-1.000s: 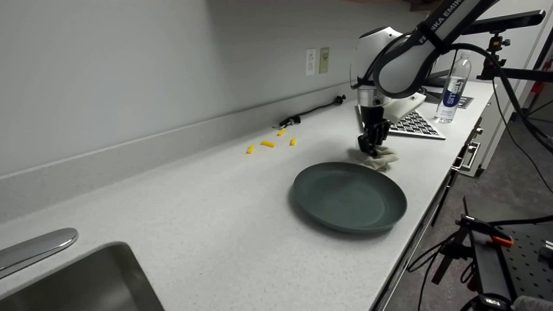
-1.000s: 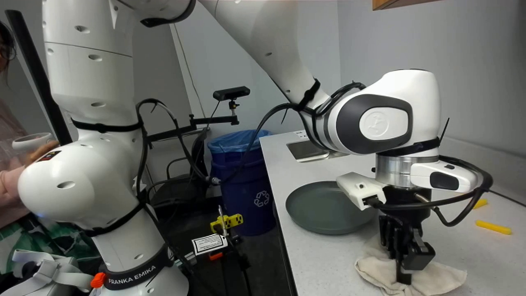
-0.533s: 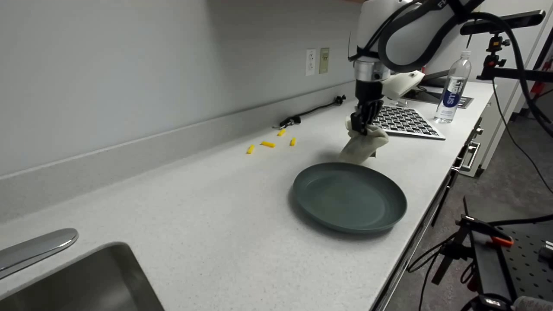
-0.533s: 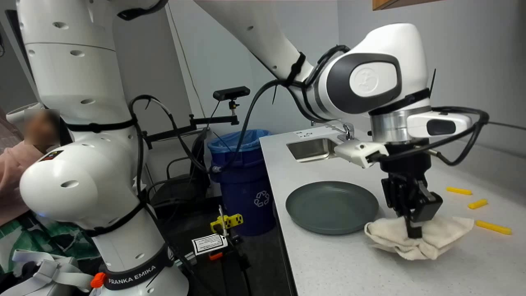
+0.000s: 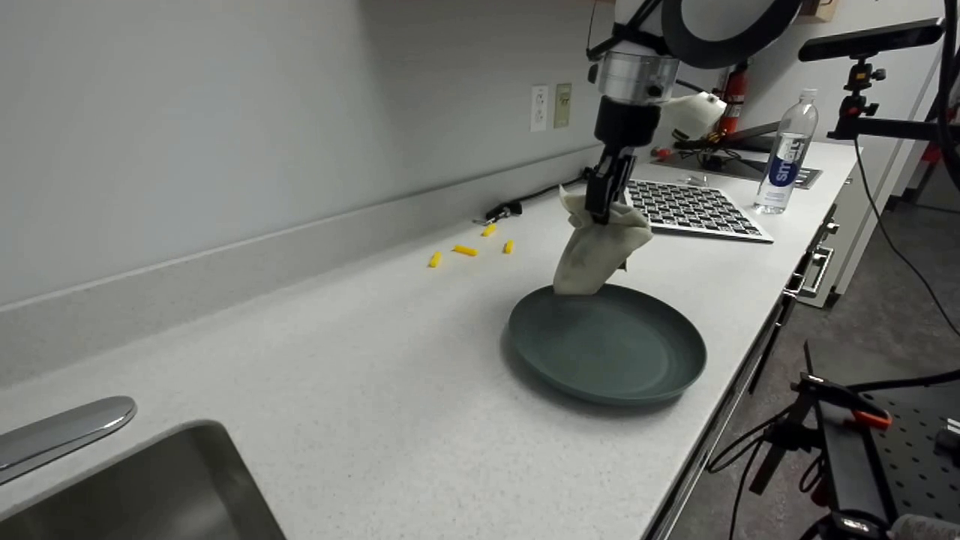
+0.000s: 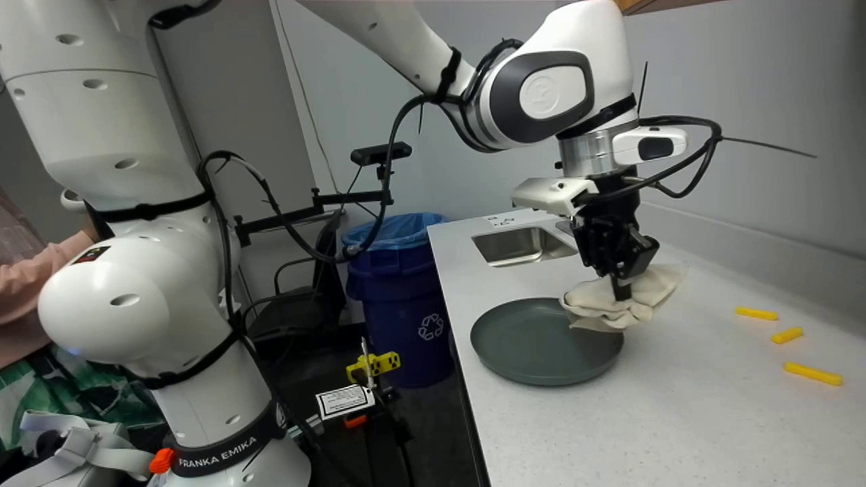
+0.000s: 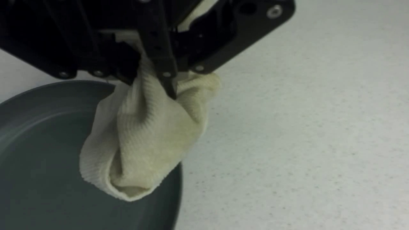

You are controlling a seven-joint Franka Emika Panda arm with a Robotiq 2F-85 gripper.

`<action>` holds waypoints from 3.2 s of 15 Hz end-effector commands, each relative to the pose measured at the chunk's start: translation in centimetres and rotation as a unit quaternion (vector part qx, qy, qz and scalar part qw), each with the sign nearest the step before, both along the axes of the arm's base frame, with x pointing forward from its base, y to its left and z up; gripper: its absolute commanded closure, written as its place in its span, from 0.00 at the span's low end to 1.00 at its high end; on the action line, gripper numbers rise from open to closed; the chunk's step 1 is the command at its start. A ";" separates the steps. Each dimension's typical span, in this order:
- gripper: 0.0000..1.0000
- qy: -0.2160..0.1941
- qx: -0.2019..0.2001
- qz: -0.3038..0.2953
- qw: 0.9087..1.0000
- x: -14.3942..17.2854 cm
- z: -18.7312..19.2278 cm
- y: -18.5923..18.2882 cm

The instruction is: Wipe the grey plate using the towel on the countertop

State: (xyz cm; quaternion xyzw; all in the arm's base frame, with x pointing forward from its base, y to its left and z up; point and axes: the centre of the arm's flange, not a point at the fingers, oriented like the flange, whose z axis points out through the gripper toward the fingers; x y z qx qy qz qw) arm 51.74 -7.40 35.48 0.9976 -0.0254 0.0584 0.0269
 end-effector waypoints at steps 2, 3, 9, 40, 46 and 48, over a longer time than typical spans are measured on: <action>0.97 0.041 0.061 0.063 0.995 -0.1 -2.5 3.8; 0.97 0.053 0.068 0.069 0.994 0.1 -3.4 4.5; 0.97 0.130 0.082 0.092 0.984 0.8 -8.9 7.1; 0.97 0.150 0.021 0.068 0.986 1.8 -11.3 6.1; 0.97 0.245 -0.106 0.065 0.962 0.7 -12.7 0.8; 0.97 0.238 -0.137 0.048 0.960 1.0 -12.9 -0.4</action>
